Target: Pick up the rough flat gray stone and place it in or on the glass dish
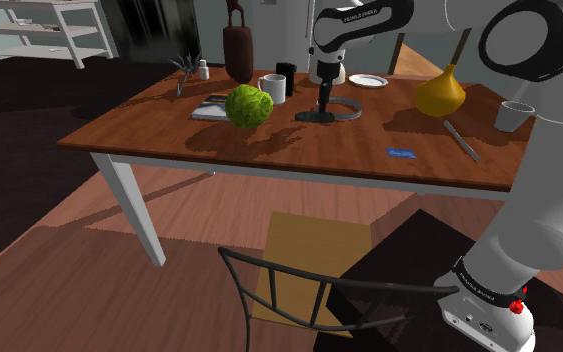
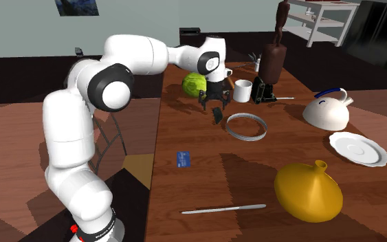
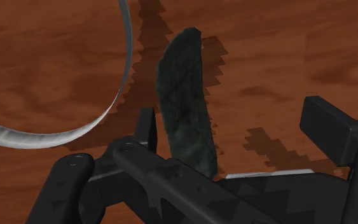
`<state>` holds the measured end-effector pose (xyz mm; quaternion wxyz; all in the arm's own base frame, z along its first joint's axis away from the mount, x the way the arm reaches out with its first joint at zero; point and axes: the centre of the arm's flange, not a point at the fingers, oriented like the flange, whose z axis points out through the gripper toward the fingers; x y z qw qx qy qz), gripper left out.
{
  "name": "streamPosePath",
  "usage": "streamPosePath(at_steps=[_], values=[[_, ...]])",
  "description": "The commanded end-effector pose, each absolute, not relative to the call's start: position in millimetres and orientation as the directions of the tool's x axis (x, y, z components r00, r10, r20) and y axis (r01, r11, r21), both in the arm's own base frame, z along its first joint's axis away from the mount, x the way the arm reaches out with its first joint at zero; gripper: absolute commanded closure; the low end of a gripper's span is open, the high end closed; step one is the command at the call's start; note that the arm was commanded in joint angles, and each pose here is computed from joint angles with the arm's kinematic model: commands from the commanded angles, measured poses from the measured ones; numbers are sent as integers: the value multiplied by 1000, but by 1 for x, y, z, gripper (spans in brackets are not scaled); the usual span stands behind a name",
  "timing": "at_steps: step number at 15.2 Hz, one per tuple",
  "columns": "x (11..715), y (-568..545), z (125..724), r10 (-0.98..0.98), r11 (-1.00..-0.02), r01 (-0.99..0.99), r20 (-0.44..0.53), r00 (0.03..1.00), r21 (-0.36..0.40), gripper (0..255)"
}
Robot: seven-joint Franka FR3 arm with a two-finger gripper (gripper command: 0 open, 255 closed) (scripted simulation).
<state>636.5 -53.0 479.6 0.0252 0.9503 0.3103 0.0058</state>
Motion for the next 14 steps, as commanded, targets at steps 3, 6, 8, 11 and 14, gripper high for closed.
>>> streamPosePath(at_steps=[3, 6, 8, 11, 14], values=[[653, -51, 465, 624, -780, 623, -9, 781, 61, 0], [654, -51, 449, 624, -780, 623, -9, 781, 61, 0], [654, -52, 438, 624, -780, 623, -9, 781, 61, 0], [654, -52, 435, 624, -780, 623, -9, 781, 61, 0], [654, -52, 435, 624, -780, 623, -9, 781, 61, 0]])
